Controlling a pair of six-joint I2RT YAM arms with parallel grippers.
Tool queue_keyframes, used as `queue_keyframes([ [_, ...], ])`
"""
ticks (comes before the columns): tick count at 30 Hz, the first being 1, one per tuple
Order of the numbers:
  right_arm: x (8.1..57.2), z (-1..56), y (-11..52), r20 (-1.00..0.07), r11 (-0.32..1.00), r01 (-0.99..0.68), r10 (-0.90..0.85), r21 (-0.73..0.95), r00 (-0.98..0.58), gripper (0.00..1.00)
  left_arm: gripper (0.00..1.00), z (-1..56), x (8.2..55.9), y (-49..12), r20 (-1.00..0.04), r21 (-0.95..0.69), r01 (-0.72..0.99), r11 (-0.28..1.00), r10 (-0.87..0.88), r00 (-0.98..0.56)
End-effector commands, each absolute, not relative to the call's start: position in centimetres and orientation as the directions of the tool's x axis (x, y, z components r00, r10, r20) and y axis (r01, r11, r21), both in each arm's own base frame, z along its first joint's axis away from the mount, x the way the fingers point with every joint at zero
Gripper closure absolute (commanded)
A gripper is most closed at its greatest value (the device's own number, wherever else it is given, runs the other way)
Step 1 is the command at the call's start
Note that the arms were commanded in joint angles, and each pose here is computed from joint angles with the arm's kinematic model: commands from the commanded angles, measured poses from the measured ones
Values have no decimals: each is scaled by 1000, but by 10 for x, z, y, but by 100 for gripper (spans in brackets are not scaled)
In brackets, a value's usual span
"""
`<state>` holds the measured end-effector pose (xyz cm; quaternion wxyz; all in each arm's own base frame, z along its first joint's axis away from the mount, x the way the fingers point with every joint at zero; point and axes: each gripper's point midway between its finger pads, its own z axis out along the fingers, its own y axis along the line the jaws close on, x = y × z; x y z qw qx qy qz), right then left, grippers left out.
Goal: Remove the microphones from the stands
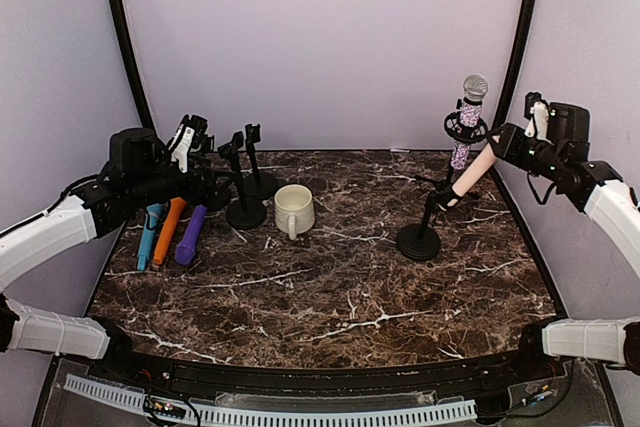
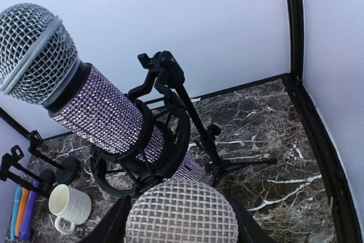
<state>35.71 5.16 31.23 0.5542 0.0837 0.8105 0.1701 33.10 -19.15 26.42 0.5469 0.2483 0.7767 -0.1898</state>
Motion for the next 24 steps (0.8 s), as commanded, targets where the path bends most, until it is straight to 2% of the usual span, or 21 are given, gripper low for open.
queue_keyframes([
  [1,353,337,58,-885,917,-115,327,382,-332,60,19,268,330,-192,-950,-20,597,802,171,-262],
  [8,338,341,77,-838,852,-190,397,488,-374,73,19,267,327,-198,-951,-32,627,778,170,-259],
  [18,320,346,135,-791,768,-284,430,574,-434,76,19,269,304,-236,-950,-30,717,697,203,-237],
  [24,313,352,169,-780,745,-309,430,591,-455,76,20,272,284,-269,-953,-134,754,643,123,-275],
])
